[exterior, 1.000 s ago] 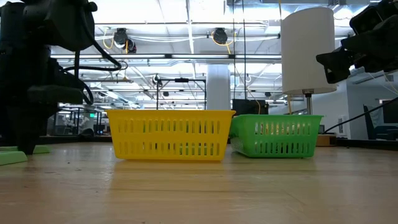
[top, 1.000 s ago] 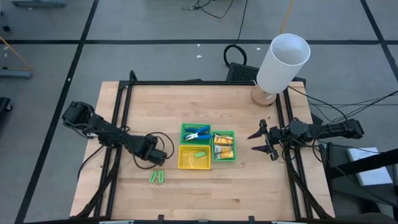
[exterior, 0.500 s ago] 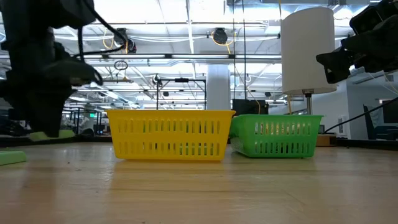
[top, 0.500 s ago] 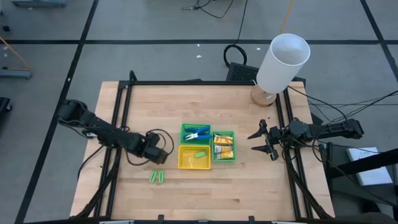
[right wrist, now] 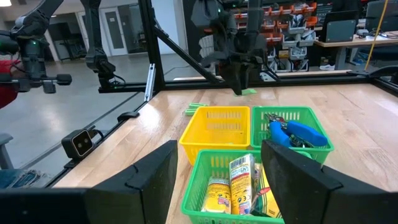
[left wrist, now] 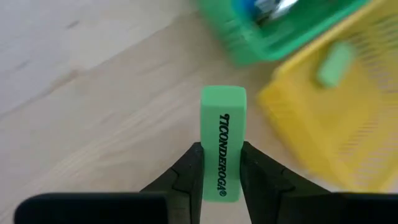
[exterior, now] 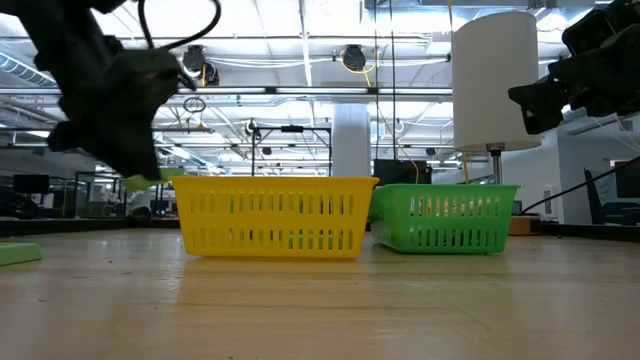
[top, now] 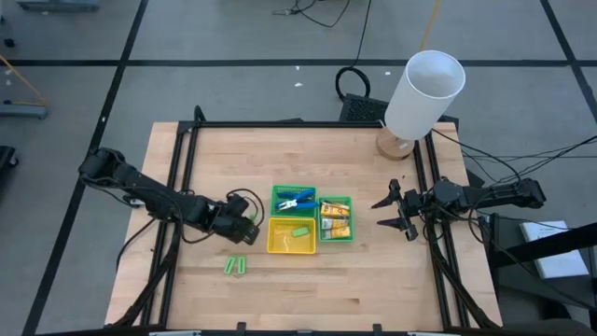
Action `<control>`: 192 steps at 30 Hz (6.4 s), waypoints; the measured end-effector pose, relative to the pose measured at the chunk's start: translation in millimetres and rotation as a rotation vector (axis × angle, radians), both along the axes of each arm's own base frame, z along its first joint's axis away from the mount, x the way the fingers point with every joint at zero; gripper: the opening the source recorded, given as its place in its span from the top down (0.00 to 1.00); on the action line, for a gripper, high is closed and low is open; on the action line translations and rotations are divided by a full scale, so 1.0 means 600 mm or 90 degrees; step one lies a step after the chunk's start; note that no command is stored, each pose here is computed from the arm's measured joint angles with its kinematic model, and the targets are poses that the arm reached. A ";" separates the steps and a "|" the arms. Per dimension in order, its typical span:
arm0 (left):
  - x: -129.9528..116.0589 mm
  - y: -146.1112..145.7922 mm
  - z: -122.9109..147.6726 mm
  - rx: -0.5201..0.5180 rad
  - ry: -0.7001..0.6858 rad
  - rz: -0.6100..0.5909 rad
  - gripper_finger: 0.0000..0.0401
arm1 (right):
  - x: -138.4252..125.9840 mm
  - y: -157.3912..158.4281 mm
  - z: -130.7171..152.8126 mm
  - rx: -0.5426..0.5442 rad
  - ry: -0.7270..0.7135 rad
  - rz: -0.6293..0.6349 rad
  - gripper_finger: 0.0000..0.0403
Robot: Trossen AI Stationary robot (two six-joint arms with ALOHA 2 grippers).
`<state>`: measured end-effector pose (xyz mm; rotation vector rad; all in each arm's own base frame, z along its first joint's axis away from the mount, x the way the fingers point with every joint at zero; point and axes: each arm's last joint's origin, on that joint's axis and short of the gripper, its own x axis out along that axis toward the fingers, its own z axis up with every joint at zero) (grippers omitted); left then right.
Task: Pick & Place School Supplies
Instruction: Put the green eraser into the yellow bin
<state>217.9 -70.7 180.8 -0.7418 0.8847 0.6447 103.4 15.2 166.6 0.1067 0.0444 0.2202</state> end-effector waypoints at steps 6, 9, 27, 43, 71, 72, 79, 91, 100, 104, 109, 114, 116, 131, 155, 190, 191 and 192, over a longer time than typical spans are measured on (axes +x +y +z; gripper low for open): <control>0.021 0.003 0.011 0.022 -0.070 -0.055 0.78 | 0.000 0.000 0.000 0.000 0.000 0.000 0.44; 0.030 0.005 0.016 0.039 -0.098 -0.085 0.78 | 0.000 0.000 0.000 0.000 0.000 0.000 0.44; 0.075 -0.008 0.070 0.235 -0.318 -0.323 0.78 | 0.000 0.000 0.000 0.000 0.000 0.000 0.44; 0.094 -0.033 0.046 0.263 -0.322 -0.410 0.78 | 0.000 0.000 0.000 0.000 0.000 0.000 0.44; 0.130 -0.047 -0.067 0.311 -0.198 -0.524 0.78 | 0.000 0.000 0.000 0.000 0.000 0.000 0.44; 0.130 -0.047 -0.067 0.310 -0.198 -0.524 0.78 | 0.000 0.000 0.000 0.000 0.000 0.000 0.44; 0.134 -0.048 -0.062 0.307 -0.223 -0.512 0.78 | 0.000 0.000 0.000 0.000 0.000 0.000 0.44; 0.136 -0.049 -0.059 0.309 -0.239 -0.508 0.78 | 0.000 0.000 0.000 0.000 0.000 0.000 0.44; 0.136 -0.049 -0.059 0.309 -0.238 -0.508 0.78 | 0.000 0.000 0.000 0.000 0.000 0.000 0.44; 0.136 -0.049 -0.059 0.309 -0.238 -0.508 0.78 | 0.000 0.000 0.000 0.000 0.000 0.000 0.44; 0.136 -0.049 -0.059 0.309 -0.238 -0.508 0.78 | 0.000 0.000 0.000 0.000 0.000 0.000 0.44; 0.136 -0.048 -0.059 0.305 -0.239 -0.494 0.78 | 0.000 0.000 0.000 0.000 0.000 0.000 0.44; 0.136 -0.047 -0.059 0.299 -0.239 -0.470 0.78 | 0.000 0.000 0.000 0.000 0.000 0.000 0.44; 0.136 -0.044 -0.058 0.302 -0.238 -0.420 0.50 | 0.000 0.000 0.000 0.000 0.000 0.000 0.44; 0.093 -0.075 0.023 -0.123 -0.336 -0.386 0.43 | 0.000 0.000 0.000 0.000 0.000 0.000 0.44; -0.076 -0.134 -0.034 -0.185 0.089 0.082 0.48 | 0.000 0.000 0.000 0.000 0.000 0.000 0.44; -0.075 -0.133 -0.034 -0.174 0.082 0.076 0.48 | 0.000 0.000 0.000 0.000 0.000 0.000 0.44; -0.075 -0.133 -0.034 -0.167 0.079 0.070 0.48 | 0.000 0.000 0.000 0.000 0.000 0.000 0.44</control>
